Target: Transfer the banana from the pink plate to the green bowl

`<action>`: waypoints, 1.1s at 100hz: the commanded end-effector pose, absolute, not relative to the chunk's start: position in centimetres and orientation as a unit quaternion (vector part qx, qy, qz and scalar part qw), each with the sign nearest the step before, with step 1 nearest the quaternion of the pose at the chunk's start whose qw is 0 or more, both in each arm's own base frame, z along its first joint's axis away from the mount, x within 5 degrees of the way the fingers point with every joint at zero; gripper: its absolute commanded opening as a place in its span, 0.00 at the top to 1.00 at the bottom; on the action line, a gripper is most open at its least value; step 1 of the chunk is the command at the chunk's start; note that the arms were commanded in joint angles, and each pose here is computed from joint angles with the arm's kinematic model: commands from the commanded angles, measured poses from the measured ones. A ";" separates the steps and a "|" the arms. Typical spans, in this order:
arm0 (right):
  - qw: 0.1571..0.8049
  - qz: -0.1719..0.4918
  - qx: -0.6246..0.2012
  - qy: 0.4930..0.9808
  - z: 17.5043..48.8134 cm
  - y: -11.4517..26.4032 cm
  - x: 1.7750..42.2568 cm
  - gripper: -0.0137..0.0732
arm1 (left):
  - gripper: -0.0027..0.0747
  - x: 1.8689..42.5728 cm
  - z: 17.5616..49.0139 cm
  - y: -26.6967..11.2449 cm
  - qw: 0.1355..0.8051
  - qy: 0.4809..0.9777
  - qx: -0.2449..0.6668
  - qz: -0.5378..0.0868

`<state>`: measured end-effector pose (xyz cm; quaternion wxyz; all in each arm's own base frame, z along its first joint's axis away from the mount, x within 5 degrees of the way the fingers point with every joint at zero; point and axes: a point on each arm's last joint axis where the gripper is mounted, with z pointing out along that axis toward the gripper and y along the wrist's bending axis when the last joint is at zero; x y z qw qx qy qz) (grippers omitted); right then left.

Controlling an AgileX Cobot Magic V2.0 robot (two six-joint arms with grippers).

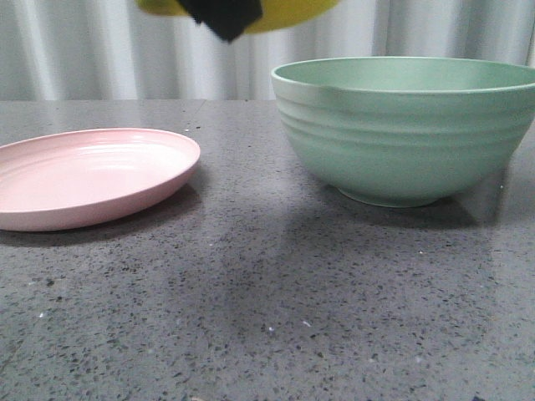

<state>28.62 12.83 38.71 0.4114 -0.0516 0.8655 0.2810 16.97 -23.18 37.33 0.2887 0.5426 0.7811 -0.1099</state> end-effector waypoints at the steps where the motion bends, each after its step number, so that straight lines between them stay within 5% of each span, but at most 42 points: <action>1: 0.499 0.260 -0.048 0.825 42.5 11.1 28.7 0.93 | 0.38 16.3 39.7 -22.5 0.334 0.770 0.527 -0.133; 40: 0.543 0.085 -0.093 0.830 42.4 7.3 30.3 0.90 | 0.38 16.2 39.9 -22.4 0.338 0.769 0.526 -0.135; 72: 0.473 0.072 -0.103 0.872 39.0 7.9 32.4 0.41 | 0.38 16.1 40.0 -22.5 0.339 0.769 0.523 -0.140; 110: 0.479 0.065 -0.106 0.869 39.4 7.7 32.1 0.41 | 0.39 16.2 40.1 -22.6 0.345 0.767 0.520 -0.147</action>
